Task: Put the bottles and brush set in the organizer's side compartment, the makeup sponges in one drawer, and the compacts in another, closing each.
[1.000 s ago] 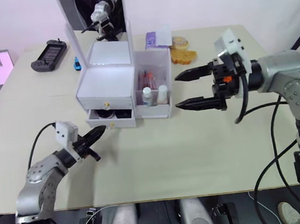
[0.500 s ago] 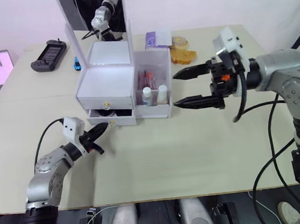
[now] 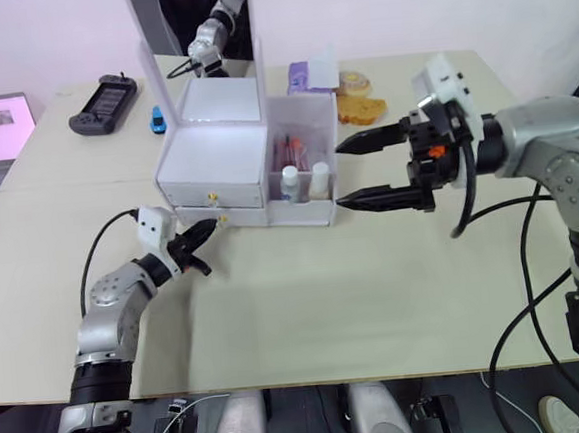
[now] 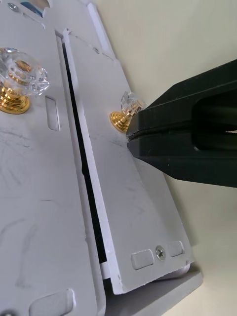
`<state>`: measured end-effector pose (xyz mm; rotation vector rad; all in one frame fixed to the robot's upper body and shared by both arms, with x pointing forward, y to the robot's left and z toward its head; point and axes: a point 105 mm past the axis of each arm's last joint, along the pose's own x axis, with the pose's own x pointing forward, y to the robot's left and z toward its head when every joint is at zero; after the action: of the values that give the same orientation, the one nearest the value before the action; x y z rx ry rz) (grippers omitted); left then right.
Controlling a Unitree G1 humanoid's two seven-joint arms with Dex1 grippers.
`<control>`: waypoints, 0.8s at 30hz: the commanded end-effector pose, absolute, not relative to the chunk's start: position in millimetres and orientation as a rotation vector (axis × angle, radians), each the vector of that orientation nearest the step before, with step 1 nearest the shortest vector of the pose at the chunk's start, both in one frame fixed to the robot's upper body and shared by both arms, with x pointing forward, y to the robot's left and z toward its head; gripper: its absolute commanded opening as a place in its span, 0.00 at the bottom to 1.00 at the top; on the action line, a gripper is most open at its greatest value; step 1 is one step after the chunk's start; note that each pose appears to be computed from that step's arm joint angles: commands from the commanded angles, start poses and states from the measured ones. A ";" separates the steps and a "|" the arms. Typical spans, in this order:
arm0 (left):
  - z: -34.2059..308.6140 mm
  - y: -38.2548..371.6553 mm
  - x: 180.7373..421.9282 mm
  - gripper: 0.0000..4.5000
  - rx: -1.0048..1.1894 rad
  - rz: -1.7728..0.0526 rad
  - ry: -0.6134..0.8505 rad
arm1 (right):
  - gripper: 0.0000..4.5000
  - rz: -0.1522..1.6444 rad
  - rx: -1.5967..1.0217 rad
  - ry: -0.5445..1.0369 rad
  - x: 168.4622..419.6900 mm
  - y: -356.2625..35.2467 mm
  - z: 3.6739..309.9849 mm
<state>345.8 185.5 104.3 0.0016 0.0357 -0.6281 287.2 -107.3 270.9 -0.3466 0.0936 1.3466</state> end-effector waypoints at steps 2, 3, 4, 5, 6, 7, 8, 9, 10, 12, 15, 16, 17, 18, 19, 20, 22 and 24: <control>120.8 188.5 355.3 0.00 0.042 -0.600 -0.022 | 1.00 1.340 -0.374 0.043 281.0 -109.4 281.9; 122.0 190.0 356.0 0.00 0.043 -0.596 -0.024 | 1.00 1.339 -0.373 0.044 281.0 -109.5 281.6; 122.8 190.9 356.4 0.00 0.044 -0.594 -0.026 | 1.00 1.339 -0.373 0.044 281.0 -109.5 281.3; 124.6 192.2 356.3 0.00 0.044 -0.592 -0.029 | 1.00 1.337 -0.372 0.043 281.0 -109.7 281.3; 127.1 194.5 356.4 0.00 0.042 -0.585 -0.035 | 1.00 1.335 -0.372 0.043 281.0 -109.9 281.1; 129.0 196.0 356.3 0.00 0.042 -0.582 -0.038 | 1.00 1.333 -0.373 0.043 281.1 -110.0 280.9; 130.5 196.8 356.5 0.00 0.044 -0.581 -0.042 | 1.00 1.332 -0.372 0.043 281.2 -110.1 280.9; 131.5 197.0 356.9 0.00 0.043 -0.580 -0.045 | 1.00 1.331 -0.371 0.042 281.2 -110.2 280.9; 132.2 196.6 357.7 0.00 0.042 -0.580 -0.047 | 1.00 1.330 -0.371 0.042 281.4 -110.3 281.0; 134.0 196.2 361.2 0.00 0.036 -0.572 -0.055 | 1.00 1.329 -0.371 0.042 281.5 -110.2 280.7; 136.6 199.4 365.9 0.00 0.046 -0.554 -0.060 | 1.00 1.328 -0.371 0.041 281.8 -110.1 280.8; 138.0 201.1 366.9 0.00 0.048 -0.550 -0.063 | 1.00 1.327 -0.372 0.041 281.8 -110.1 280.9; 138.8 202.0 367.7 0.00 0.048 -0.549 -0.065 | 1.00 1.326 -0.372 0.041 281.9 -110.2 280.9; 139.4 202.2 368.2 0.00 0.047 -0.550 -0.066 | 1.00 1.325 -0.373 0.041 281.9 -110.4 281.0; 139.5 202.1 368.5 0.00 0.046 -0.551 -0.067 | 1.00 1.325 -0.373 0.041 282.0 -110.5 281.0; 139.4 200.0 369.1 0.00 0.041 -0.561 -0.068 | 1.00 1.324 -0.373 0.041 282.1 -110.7 281.1; 139.1 196.5 370.2 0.00 0.036 -0.574 -0.070 | 1.00 1.323 -0.374 0.041 282.2 -110.9 281.1; 138.9 194.1 370.9 0.00 0.033 -0.580 -0.071 | 1.00 1.323 -0.373 0.042 282.3 -111.0 281.0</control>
<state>365.9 194.0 110.5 0.0058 0.0330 -0.5828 286.2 -107.5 267.8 -0.3448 0.0981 1.3367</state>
